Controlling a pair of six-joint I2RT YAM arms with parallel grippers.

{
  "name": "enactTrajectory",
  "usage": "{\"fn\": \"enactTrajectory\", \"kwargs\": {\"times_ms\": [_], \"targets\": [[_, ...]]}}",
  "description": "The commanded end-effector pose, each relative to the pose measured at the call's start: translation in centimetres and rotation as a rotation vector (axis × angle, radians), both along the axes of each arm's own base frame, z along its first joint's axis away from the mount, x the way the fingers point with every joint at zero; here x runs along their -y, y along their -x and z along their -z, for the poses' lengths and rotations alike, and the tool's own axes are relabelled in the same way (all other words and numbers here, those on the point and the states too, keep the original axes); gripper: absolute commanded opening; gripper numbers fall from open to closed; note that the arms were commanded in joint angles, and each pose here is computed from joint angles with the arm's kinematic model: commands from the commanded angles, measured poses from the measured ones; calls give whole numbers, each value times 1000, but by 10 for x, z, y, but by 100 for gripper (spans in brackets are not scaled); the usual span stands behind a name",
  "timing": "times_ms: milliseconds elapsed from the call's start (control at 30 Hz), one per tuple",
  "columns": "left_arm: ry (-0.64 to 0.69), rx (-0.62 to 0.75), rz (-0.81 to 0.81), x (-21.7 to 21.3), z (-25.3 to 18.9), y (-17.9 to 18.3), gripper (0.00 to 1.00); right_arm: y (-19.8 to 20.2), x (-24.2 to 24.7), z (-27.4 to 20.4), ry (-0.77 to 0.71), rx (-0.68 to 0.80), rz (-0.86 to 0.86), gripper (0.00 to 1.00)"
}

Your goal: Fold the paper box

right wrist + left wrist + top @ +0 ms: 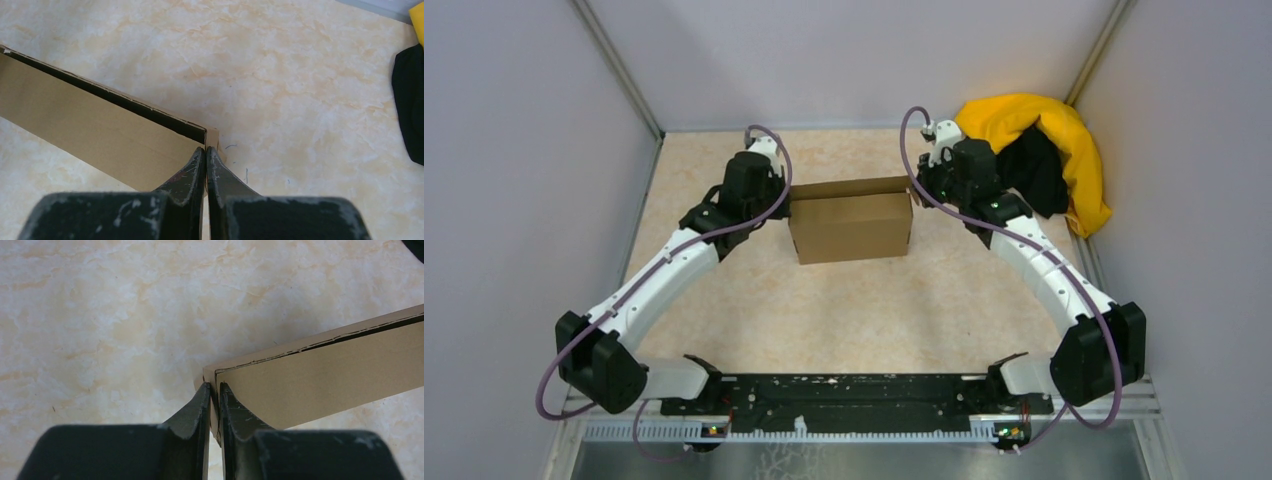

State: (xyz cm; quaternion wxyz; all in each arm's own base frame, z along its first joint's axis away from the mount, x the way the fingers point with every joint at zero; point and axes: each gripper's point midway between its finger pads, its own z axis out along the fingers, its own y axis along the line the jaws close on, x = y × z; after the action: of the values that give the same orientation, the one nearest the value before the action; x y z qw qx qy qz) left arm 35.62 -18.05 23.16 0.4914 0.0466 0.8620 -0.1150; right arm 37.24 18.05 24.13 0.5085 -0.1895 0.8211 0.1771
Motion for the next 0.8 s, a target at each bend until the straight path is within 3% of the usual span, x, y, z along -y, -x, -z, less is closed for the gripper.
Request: {"fn": "enactTrajectory", "kwargs": {"times_ms": [0, 767], "targets": [[78, -6, 69, 22, -15, 2, 16, 1, -21, -24, -57, 38, -62, 0], [109, -37, 75, 26, -20, 0, 16, 3, -25, -19, -63, 30, -74, 0]]}}
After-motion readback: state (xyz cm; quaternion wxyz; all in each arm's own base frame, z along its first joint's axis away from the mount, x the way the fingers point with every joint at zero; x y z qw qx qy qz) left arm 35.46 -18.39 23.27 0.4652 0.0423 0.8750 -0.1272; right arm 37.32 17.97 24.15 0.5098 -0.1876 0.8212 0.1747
